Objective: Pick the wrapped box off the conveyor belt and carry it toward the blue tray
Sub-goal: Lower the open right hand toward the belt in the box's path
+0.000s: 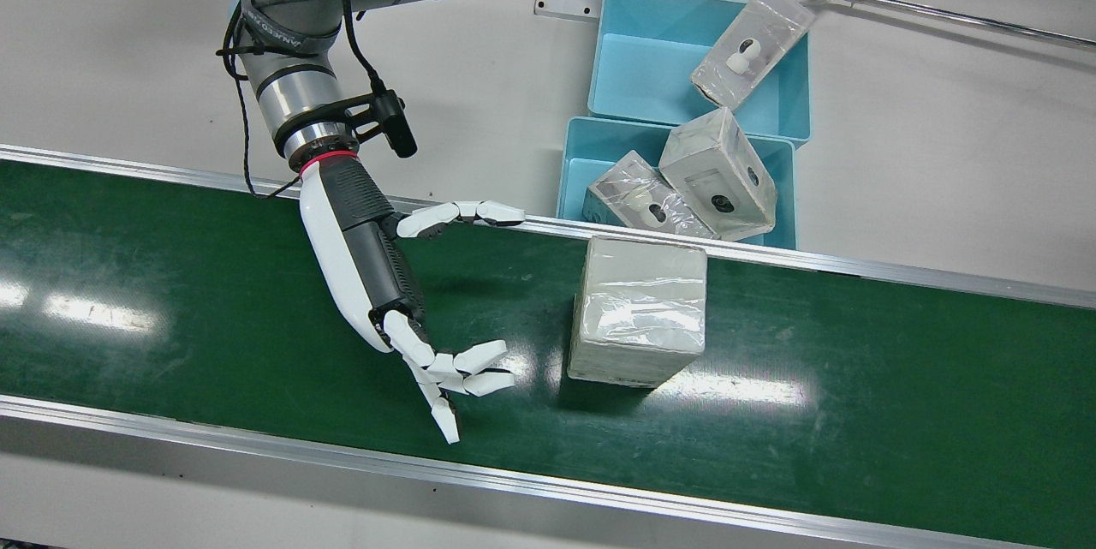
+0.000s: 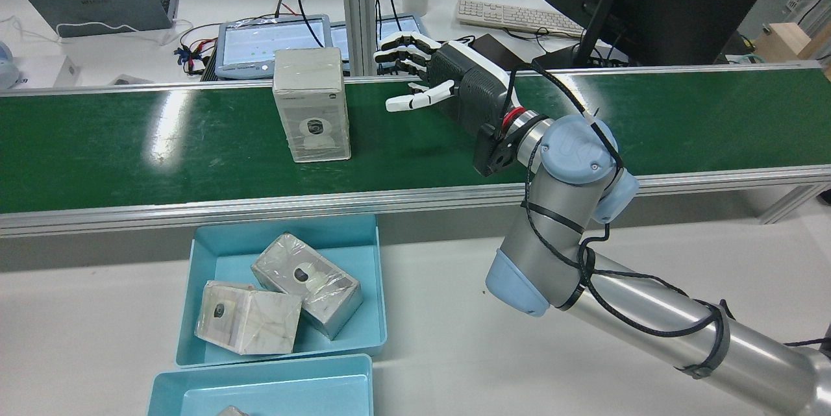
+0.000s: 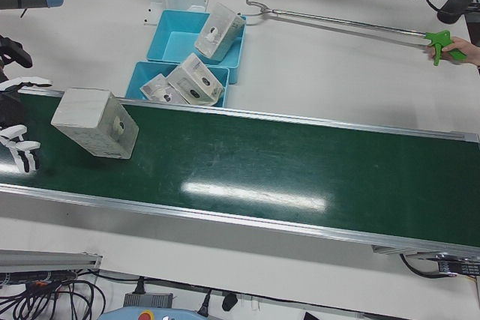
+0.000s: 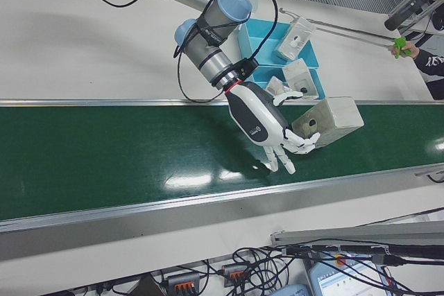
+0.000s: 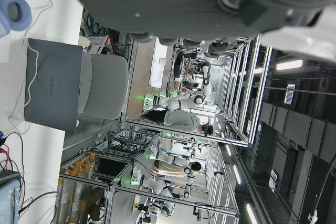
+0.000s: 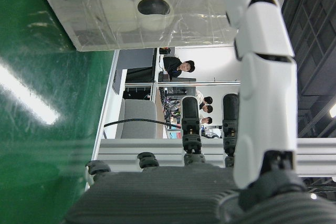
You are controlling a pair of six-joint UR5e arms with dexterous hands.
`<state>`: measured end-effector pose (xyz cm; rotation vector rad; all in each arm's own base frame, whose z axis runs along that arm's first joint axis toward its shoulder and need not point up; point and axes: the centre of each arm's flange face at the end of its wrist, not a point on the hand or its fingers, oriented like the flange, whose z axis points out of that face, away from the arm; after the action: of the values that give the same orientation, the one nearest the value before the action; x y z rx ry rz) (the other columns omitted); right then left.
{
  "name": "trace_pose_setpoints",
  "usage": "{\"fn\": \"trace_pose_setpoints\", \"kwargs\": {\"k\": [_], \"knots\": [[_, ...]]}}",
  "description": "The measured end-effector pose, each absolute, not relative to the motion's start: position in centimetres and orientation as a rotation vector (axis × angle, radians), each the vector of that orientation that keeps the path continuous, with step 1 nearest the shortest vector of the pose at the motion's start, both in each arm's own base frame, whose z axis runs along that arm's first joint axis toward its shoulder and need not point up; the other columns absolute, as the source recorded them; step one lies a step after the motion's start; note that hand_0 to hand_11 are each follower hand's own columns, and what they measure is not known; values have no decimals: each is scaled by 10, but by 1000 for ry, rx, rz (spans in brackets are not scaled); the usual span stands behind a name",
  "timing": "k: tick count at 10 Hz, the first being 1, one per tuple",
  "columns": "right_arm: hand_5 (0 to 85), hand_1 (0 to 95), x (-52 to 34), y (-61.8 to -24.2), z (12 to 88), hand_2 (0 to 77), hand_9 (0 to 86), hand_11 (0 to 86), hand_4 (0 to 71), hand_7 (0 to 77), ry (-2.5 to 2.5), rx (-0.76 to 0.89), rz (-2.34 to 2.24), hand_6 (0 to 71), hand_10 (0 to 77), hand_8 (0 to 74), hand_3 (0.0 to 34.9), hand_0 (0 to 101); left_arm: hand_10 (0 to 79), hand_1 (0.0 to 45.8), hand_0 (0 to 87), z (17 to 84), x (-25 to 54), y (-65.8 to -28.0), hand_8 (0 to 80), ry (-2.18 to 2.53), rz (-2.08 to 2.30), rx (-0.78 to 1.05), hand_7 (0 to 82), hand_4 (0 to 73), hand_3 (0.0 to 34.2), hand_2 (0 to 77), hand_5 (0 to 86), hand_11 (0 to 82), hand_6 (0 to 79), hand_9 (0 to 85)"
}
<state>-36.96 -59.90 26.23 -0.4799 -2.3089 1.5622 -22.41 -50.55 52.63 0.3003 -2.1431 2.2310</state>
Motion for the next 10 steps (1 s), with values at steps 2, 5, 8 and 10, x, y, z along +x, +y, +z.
{"fn": "trace_pose_setpoints", "kwargs": {"k": [2,5,8,10], "knots": [[371,164,-370,-599,263,191,60,16,120,284,-2306,-478,1564,54,0,0,274,492,5,0,0,526,-224,-505,0,-2143,2231,300,0,0,0,11,11,0,0,0],[371,164,-370,-599,264,202,60,11,120,295,-2305,-474,1563,60,0,0,273,492,0,0,0,526,-224,-505,0,-2143,2231,300,5,0,0,5,11,0,0,0],[371,164,-369,-599,265,213,60,16,120,295,-2304,-473,1563,60,0,0,265,490,5,0,0,526,-224,-505,0,-2143,2231,300,5,0,0,5,11,0,0,0],[371,164,-369,-599,264,213,60,16,120,295,-2305,-472,1563,60,0,0,265,492,0,0,0,526,-224,-505,0,-2143,2231,300,5,0,0,5,11,0,0,0]]}}
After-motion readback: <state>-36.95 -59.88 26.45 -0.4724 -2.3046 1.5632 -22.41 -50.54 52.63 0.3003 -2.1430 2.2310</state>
